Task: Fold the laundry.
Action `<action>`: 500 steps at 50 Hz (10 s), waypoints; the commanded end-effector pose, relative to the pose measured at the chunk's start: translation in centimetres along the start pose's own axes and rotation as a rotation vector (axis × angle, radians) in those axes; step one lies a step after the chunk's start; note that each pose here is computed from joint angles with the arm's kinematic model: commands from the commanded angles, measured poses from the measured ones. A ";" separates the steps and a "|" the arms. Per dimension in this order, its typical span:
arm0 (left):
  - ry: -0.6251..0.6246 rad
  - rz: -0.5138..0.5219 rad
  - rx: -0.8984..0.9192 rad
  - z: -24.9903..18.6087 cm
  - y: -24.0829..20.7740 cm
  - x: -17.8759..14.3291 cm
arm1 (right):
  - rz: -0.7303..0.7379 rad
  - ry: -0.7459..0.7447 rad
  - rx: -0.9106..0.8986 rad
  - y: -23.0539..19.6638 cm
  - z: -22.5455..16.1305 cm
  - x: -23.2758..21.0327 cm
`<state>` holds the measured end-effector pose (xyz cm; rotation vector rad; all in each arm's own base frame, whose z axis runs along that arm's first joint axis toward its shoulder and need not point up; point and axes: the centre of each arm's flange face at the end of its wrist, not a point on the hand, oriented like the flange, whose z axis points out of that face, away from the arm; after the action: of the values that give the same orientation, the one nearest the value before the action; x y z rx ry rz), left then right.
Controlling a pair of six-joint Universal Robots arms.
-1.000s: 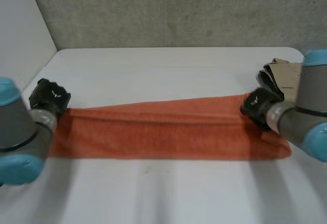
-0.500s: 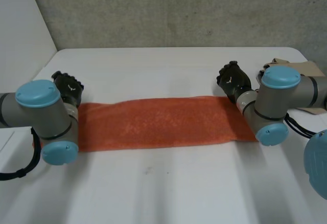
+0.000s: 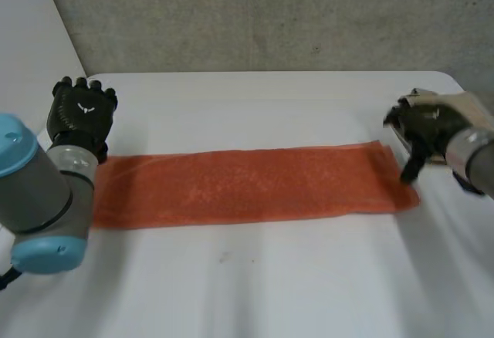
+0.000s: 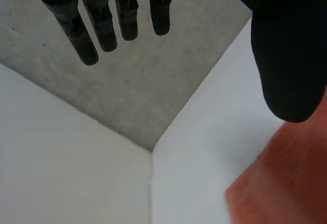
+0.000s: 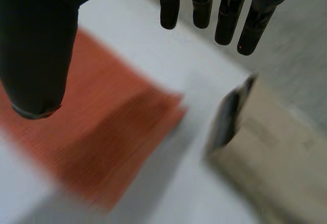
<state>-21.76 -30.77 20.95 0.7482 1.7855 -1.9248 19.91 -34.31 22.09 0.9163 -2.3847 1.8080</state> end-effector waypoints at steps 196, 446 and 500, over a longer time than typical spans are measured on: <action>0.188 -0.235 0.130 -6.8 -5.6 5.3 | -0.033 -0.201 -0.053 12.2 -3.9 -4.7; 0.676 -0.502 -0.002 -8.3 -11.8 2.7 | -0.244 0.012 0.630 4.7 15.2 18.6; 0.175 -0.547 0.054 -4.7 -10.7 -5.7 | 0.146 0.105 0.413 -8.4 -6.4 -5.8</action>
<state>-25.04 -24.19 33.53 0.5674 2.2209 -2.3656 26.26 -29.49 30.21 0.7276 -2.1103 2.4088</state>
